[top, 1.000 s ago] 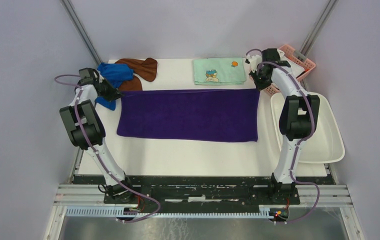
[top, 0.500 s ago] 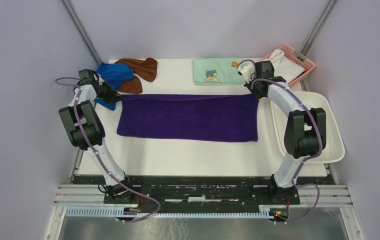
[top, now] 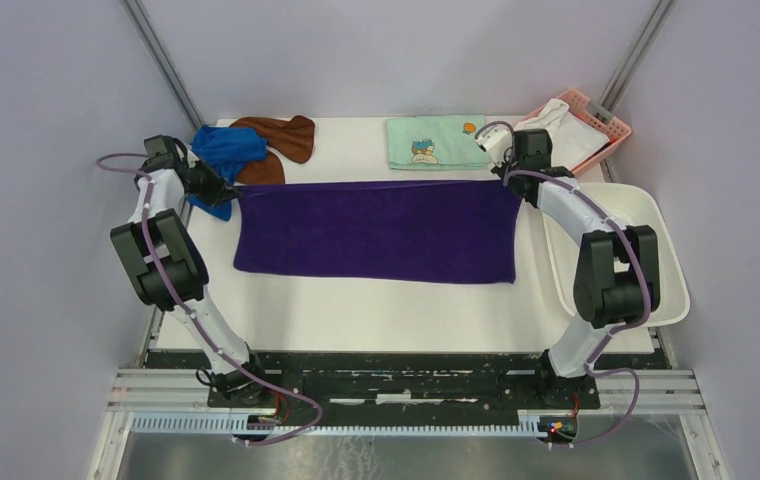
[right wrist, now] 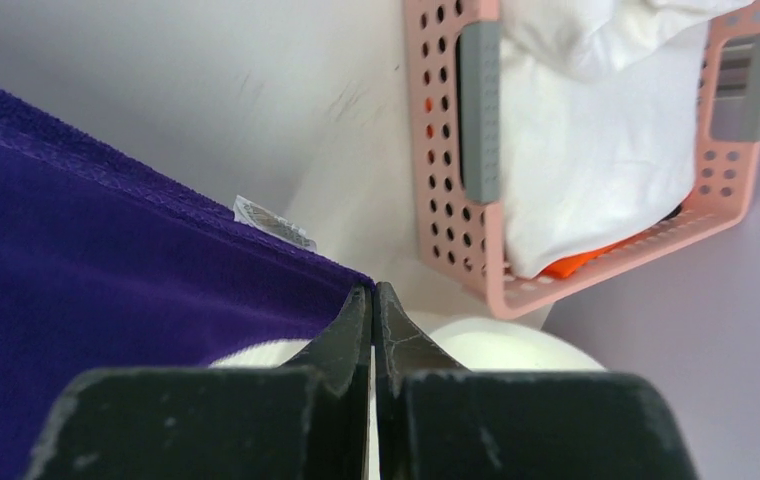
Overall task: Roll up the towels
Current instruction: Fold the towel at the center of the board.
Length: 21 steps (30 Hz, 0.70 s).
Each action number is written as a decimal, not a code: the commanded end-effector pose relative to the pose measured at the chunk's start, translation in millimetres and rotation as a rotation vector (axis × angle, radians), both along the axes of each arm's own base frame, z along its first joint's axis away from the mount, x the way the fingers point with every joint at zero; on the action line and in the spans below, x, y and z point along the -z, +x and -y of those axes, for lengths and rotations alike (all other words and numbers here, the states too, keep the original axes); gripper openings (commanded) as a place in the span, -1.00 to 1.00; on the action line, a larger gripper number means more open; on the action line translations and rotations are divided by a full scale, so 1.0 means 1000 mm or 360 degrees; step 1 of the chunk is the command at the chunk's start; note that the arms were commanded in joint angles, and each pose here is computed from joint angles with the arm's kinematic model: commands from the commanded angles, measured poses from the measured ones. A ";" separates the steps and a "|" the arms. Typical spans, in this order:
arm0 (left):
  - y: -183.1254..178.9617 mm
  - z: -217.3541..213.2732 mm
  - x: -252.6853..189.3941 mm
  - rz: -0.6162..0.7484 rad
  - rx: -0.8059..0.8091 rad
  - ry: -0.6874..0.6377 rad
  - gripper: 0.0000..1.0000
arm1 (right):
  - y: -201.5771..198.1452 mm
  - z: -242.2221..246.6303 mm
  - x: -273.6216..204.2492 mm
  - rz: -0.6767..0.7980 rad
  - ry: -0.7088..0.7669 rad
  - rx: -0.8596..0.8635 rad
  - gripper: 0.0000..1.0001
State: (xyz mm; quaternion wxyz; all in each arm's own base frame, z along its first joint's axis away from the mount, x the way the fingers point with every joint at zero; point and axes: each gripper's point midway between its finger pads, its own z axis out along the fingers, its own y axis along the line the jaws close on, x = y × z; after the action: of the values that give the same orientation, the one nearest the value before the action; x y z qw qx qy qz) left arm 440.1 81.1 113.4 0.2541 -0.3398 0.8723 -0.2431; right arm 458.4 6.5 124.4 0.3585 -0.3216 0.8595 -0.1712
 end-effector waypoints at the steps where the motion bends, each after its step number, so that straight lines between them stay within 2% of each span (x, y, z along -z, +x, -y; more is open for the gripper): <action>1: 0.033 -0.008 -0.025 0.0170 0.0042 0.0000 -0.95 | 0.041 0.017 -0.033 0.0237 -0.0134 0.0084 -0.99; 11: 0.068 -0.006 -0.027 0.0206 0.0073 -0.0038 -0.95 | 0.074 0.015 -0.036 0.0321 -0.0160 0.0064 -0.99; 21: 0.036 -0.009 -0.019 0.0098 0.0075 0.0086 -0.95 | 0.036 0.010 -0.021 0.0184 -0.0108 0.0024 -0.99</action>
State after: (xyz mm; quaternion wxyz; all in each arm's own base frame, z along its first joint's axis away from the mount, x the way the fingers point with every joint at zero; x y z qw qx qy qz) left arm 488.4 78.5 113.1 0.2596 -0.3137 0.8726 -0.2698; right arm 508.9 2.8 123.0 0.3832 -0.3279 0.8368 -0.2132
